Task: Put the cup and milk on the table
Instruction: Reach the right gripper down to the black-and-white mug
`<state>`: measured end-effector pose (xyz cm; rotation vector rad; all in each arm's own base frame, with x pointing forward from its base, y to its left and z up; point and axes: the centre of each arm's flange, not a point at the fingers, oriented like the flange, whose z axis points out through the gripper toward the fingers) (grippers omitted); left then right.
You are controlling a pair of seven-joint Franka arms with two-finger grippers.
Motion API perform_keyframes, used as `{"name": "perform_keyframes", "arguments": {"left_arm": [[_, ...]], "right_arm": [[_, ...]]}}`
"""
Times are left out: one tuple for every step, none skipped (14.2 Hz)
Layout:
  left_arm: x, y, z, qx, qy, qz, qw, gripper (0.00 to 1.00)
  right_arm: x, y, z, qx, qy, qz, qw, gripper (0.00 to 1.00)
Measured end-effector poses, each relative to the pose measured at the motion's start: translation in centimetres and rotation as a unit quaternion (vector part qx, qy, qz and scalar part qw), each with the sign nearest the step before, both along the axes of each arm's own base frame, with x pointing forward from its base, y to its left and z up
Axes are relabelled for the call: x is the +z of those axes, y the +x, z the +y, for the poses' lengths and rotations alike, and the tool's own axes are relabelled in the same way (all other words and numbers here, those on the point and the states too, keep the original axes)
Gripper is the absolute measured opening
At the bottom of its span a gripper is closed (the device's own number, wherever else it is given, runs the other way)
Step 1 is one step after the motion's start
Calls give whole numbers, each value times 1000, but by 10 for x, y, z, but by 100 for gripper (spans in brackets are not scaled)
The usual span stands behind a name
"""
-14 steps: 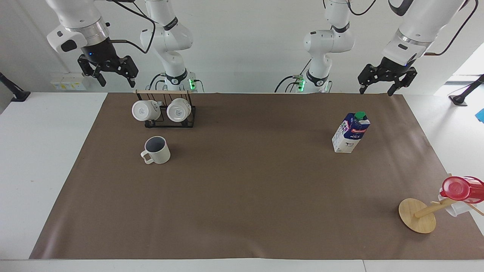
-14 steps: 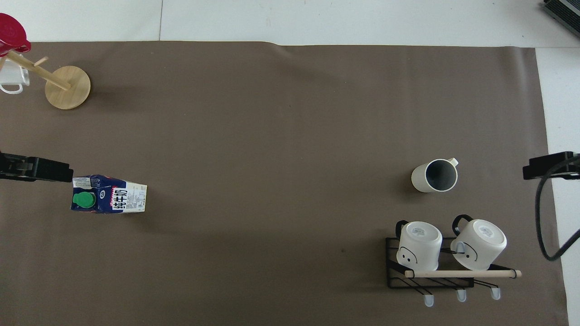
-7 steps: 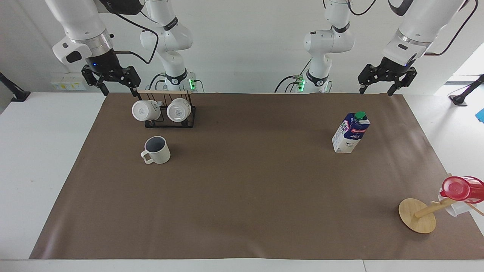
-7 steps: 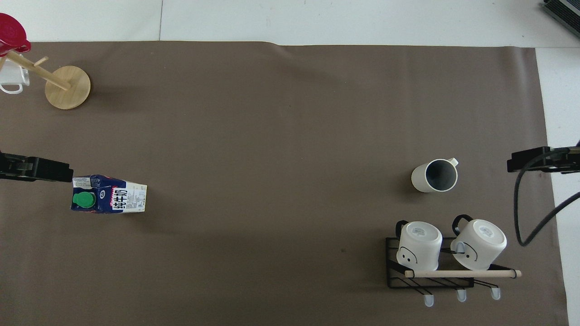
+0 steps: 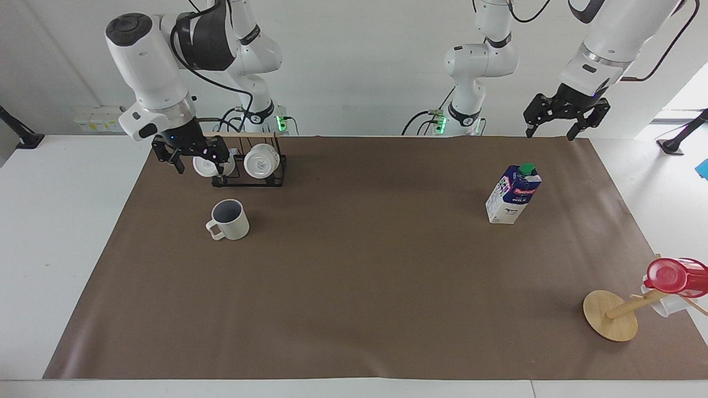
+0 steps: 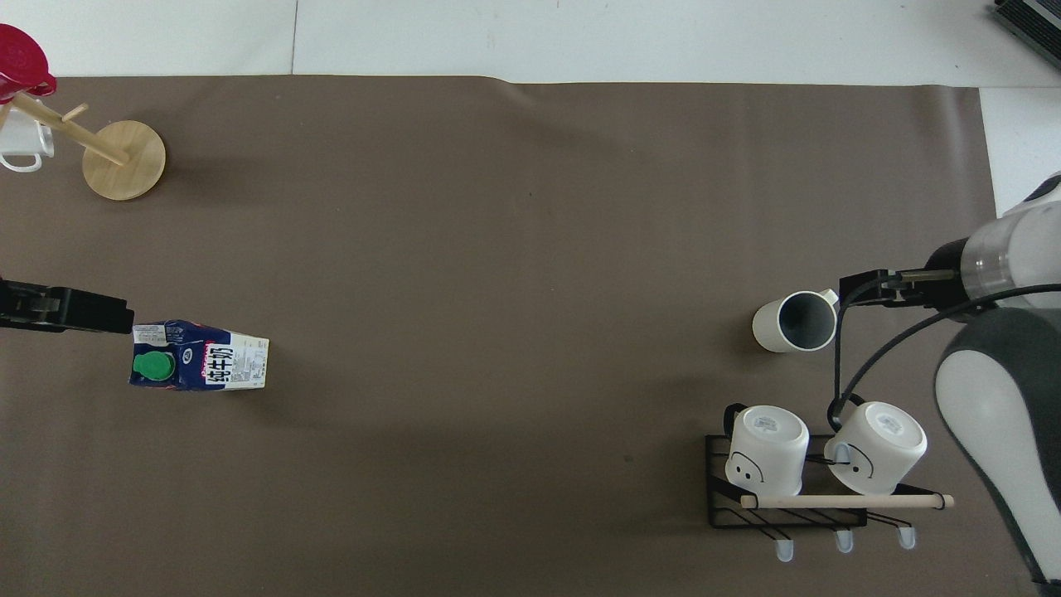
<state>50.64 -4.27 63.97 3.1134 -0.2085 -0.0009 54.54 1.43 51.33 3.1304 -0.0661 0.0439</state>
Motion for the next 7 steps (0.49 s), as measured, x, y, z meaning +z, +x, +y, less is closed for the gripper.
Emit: {"name": "perform_keyframes", "arguments": {"left_arm": [[0,0,0,0,0,0,1000,100],[0,0,0,0,0,0,1000,100],[0,0,0,0,0,0,1000,100],[0,0,0,0,0,0,1000,100],[0,0,0,0,0,0,1000,100],[0,0,0,0,0,0,1000,100],[0,0,0,0,0,0,1000,100]], "right_arm": [[-18,4,6,-4,0,1,1000,100],[-36,7,13,-6,-1,1,1000,100],[-55,10,18,-7,-2,2,1000,100],[-72,12,22,-8,-3,4,1000,100],[-87,14,24,-10,-4,9,1000,100],[-100,15,24,-13,-5,15,1000,100],[-113,16,23,-15,-6,20,1000,100]]}}
